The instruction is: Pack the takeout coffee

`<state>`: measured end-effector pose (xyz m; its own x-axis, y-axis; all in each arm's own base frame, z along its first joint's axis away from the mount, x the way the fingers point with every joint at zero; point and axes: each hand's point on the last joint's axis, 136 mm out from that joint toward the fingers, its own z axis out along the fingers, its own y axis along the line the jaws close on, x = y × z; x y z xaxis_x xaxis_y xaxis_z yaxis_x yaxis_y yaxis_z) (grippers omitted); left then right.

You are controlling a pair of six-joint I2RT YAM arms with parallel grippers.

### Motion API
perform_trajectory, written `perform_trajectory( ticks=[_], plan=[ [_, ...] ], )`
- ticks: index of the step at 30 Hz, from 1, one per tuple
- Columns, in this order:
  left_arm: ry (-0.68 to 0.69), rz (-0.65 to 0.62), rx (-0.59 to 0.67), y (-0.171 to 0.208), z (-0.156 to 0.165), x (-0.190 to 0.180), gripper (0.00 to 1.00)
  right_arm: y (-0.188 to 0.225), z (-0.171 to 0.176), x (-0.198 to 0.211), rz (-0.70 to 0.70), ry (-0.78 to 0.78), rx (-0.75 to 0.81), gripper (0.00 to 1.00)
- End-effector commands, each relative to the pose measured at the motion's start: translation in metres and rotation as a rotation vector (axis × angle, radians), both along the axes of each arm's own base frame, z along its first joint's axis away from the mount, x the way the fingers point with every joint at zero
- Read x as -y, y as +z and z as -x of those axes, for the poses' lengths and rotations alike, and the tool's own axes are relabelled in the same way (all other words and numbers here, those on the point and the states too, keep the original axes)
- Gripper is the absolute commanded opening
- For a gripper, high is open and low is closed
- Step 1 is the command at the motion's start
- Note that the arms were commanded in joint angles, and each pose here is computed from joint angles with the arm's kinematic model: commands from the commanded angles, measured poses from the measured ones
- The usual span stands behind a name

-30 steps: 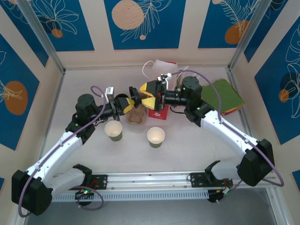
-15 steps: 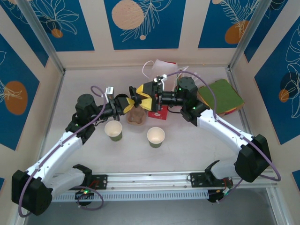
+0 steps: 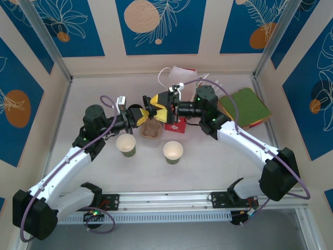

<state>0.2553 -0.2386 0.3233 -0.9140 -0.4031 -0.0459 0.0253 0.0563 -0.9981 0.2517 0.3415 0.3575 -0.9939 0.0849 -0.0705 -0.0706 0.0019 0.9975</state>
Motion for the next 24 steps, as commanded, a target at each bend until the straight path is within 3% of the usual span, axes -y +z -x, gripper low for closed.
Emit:
perform_trajectory(
  ticks=[1,17,21,24],
  plan=[
    [-0.003,0.009,0.032,0.007,0.004,-0.004,0.01,0.0,0.006,-0.004,0.002,0.033,0.01,0.81],
    [-0.009,-0.01,0.027,0.004,0.006,-0.004,0.03,0.003,0.007,-0.006,-0.008,0.038,0.017,0.71],
    [-0.006,-0.012,0.028,0.003,0.006,-0.004,0.17,0.004,0.006,-0.002,-0.003,0.024,0.019,0.71],
    [0.003,-0.013,0.03,0.003,0.006,-0.007,0.36,0.004,0.004,0.005,0.01,0.005,0.031,0.71]
  ],
)
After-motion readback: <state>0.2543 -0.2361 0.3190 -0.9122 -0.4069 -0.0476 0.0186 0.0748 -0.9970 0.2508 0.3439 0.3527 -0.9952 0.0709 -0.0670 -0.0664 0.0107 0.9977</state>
